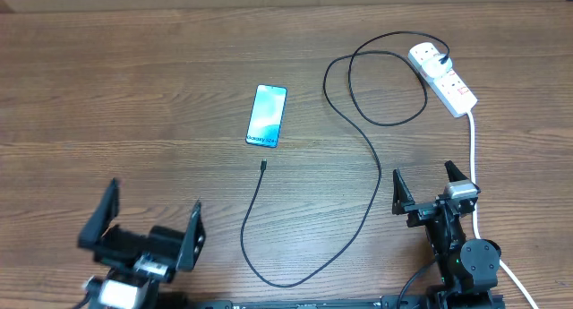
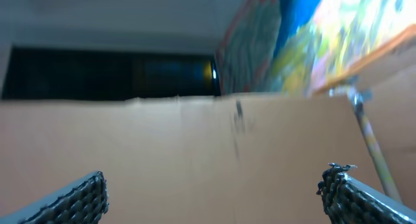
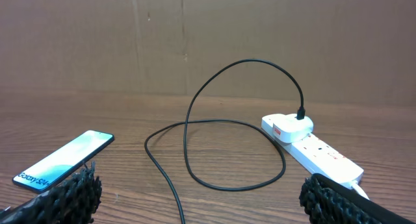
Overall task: Plug charger to phone and switch on socket
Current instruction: 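Raise the left arm and move its gripper toward the phone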
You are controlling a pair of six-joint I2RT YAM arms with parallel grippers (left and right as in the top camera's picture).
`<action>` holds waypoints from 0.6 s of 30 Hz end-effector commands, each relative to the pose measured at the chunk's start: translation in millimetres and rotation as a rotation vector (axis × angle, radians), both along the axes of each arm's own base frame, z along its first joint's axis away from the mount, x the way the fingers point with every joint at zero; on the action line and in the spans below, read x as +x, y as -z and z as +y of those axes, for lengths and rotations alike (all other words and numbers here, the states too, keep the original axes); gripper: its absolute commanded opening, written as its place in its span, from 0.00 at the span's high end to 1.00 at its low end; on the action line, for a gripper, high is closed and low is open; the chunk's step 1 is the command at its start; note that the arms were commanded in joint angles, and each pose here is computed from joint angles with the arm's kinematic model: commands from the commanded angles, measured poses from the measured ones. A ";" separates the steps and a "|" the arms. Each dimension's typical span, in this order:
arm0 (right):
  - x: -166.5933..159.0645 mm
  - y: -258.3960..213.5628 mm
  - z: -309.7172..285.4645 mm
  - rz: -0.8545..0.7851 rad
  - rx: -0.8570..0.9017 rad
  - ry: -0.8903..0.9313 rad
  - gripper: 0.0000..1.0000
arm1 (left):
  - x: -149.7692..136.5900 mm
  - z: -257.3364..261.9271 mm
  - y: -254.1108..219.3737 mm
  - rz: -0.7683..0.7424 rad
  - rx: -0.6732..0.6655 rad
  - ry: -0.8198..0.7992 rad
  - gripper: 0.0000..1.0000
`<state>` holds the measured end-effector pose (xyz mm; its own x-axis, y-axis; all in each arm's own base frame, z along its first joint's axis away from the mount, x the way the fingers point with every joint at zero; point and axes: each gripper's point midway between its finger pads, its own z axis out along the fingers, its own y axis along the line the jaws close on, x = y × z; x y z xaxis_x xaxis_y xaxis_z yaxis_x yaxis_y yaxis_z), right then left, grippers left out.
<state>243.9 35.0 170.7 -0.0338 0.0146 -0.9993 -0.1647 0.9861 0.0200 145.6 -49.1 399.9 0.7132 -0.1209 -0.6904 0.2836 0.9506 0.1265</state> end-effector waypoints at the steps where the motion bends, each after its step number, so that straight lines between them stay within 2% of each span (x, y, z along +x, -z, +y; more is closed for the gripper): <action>1: 0.0 0.6 -0.5 -0.009 -0.001 0.006 0.00 | -16.9 7.3 -40.1 -0.062 -0.034 -0.026 0.00; 5: 0.0 0.7 -0.5 -0.008 -0.001 0.006 0.00 | -14.8 5.5 -67.4 -0.059 -0.026 -0.018 0.00; 7: 0.0 0.6 -0.5 -0.009 -0.001 0.006 0.00 | -1.3 1.7 -78.7 0.023 -0.016 0.004 0.00; 9: 0.0 0.6 -0.5 -0.009 -0.001 0.006 0.00 | 20.5 -6.3 -85.7 0.185 0.012 0.045 0.00; 13: 0.0 0.6 -0.5 -0.009 -0.001 0.006 0.00 | 76.1 -11.8 -80.7 0.640 0.056 0.058 0.00; 15: 0.0 0.6 -0.5 -0.009 -0.001 0.006 0.00 | 94.6 -20.9 -74.1 0.829 0.144 0.090 0.00; 18: 0.0 0.6 -0.5 -0.009 -0.001 0.006 0.00 | 108.3 -37.8 -64.8 1.031 0.169 0.220 0.00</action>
<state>243.9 35.0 170.7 -0.0339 0.0150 -0.9993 -0.1647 0.9861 0.0204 243.9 -66.8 454.0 -0.1652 -0.0756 -0.9834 0.3741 0.9177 -0.1334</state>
